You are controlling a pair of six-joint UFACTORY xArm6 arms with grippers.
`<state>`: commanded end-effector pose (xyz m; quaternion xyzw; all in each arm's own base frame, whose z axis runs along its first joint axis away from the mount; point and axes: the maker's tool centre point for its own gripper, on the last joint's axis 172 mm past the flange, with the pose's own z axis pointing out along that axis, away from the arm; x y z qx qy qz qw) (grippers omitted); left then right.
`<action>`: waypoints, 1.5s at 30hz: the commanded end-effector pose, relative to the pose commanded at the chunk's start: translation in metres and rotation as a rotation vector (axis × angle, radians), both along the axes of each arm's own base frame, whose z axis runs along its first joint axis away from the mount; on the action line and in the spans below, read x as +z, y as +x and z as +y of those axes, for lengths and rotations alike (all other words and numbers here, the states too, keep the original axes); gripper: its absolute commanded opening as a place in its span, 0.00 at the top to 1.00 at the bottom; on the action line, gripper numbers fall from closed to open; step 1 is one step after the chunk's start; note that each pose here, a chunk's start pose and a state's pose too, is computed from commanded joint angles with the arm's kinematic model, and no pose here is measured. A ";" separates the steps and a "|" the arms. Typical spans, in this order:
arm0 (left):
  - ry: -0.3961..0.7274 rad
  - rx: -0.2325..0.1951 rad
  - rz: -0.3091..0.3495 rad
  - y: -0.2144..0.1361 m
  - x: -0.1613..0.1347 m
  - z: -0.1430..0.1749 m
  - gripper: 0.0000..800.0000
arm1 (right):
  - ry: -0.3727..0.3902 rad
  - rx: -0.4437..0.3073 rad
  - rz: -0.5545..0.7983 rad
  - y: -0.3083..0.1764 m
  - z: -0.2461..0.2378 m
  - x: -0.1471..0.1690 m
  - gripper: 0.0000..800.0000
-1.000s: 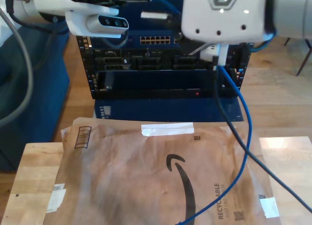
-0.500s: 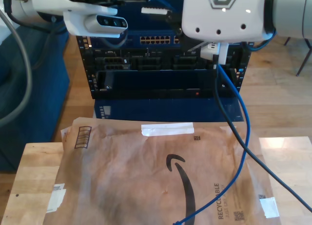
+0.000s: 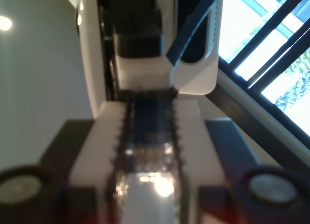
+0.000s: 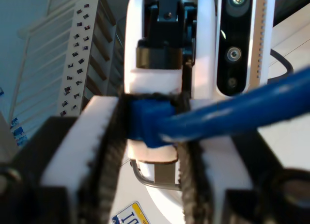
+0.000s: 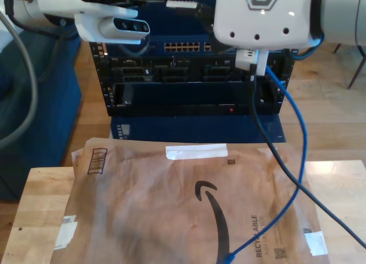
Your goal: Grab the cable and plug it in
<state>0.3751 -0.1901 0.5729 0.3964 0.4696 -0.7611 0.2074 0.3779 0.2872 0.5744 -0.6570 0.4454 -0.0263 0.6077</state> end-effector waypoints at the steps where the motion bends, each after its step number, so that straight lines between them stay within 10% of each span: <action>1: 0.000 -0.002 0.001 0.000 0.000 0.000 0.99 | 0.000 0.000 0.000 0.000 0.000 0.000 0.80; 5: 0.000 -0.003 -0.001 -0.001 0.001 0.000 0.96 | 0.002 0.000 0.000 0.000 0.000 0.001 0.89; 8: -0.011 -0.027 0.004 -0.007 -0.001 0.001 0.32 | 0.003 -0.002 0.001 0.000 -0.001 0.001 1.00; 12: -0.013 -0.045 0.010 -0.011 -0.001 0.002 0.31 | 0.004 -0.001 0.002 0.000 0.000 0.001 1.00; 19: -0.005 -0.036 0.002 -0.010 0.002 0.003 0.02 | 0.010 -0.006 0.005 0.001 -0.001 0.003 1.00; 21: 0.008 0.013 0.001 0.003 0.000 0.002 0.01 | 0.031 -0.014 0.021 0.002 0.000 0.008 1.00; 24: 0.050 0.228 0.003 0.054 -0.008 0.034 0.01 | 0.037 -0.019 0.048 0.012 0.005 0.008 1.00; 26: 0.140 0.288 -0.016 0.067 -0.024 0.049 0.01 | 0.030 -0.032 0.059 0.023 0.004 0.004 1.00; 37: 0.700 0.403 -0.169 0.092 -0.121 0.143 0.00 | -0.002 -0.178 0.323 0.080 -0.086 -0.038 1.00; 45: 0.917 0.373 -0.276 0.069 -0.172 0.225 0.00 | -0.332 -0.353 0.533 0.077 -0.144 -0.123 1.00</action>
